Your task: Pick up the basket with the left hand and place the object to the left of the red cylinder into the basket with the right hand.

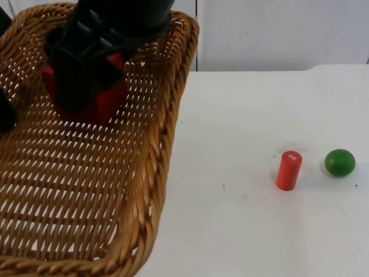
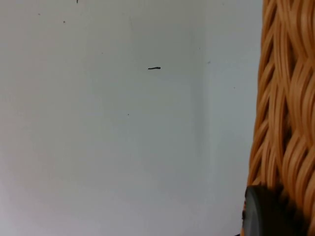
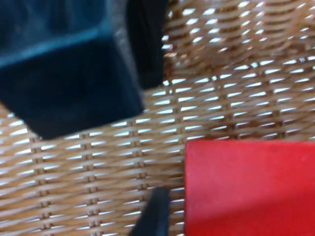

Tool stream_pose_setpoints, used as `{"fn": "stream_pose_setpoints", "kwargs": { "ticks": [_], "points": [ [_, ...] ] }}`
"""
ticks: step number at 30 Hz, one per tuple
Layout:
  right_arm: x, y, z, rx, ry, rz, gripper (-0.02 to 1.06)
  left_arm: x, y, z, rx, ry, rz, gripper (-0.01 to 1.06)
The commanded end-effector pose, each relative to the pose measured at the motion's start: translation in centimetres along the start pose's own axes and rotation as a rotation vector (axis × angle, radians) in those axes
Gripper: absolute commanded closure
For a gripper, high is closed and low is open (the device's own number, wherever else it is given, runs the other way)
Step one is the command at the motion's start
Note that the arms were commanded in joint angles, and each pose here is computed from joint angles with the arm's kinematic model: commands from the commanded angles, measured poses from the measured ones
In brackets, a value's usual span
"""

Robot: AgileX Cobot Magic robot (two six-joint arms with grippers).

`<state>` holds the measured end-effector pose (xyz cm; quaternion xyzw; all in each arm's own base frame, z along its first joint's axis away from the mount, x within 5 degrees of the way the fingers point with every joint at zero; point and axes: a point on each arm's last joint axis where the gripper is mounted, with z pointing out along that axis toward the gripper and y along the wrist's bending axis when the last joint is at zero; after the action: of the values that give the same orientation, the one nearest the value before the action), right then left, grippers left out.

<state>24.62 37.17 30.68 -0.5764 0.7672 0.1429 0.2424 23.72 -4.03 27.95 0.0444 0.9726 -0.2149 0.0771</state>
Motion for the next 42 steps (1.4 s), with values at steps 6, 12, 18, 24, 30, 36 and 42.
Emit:
{"fn": "stream_pose_setpoints", "kwargs": {
  "ticks": [6, 12, 18, 24, 30, 36, 42],
  "points": [
    [-0.9, 0.0, -3.4, 0.033, -0.093, -0.007, 0.18, 0.0, -0.4, -0.2, 0.028, -0.011, -0.004, 1.05],
    [-1.1, 0.4, -6.2, 0.043, -0.142, -0.012, 0.18, 0.0, -0.4, -0.2, 0.027, -0.013, -0.004, 1.05],
    [-1.0, 0.7, -8.2, 0.045, -0.155, -0.015, 0.18, 0.0, -0.4, -0.2, 0.02, -0.011, -0.001, 1.05],
    [-0.9, 0.8, -9.0, 0.047, -0.159, 0.021, 0.18, 0.0, -0.4, -0.2, 0.02, -0.011, 0.0, 1.05],
    [-0.9, 0.8, -9.0, 0.045, -0.16, 0.043, 0.18, 0.0, -0.4, -0.2, 0.018, -0.01, 0.0, 1.05],
    [-0.3, 0.9, -9.0, 0.048, -0.145, 0.049, 0.18, 0.1, -0.3, -0.2, 0.007, -0.008, 0.005, 1.05],
    [2.1, 1.0, -9.5, 0.131, -0.184, 0.074, 0.18, 0.0, -0.2, -0.2, 0.004, -0.012, 0.005, 1.05]
  ]
}}
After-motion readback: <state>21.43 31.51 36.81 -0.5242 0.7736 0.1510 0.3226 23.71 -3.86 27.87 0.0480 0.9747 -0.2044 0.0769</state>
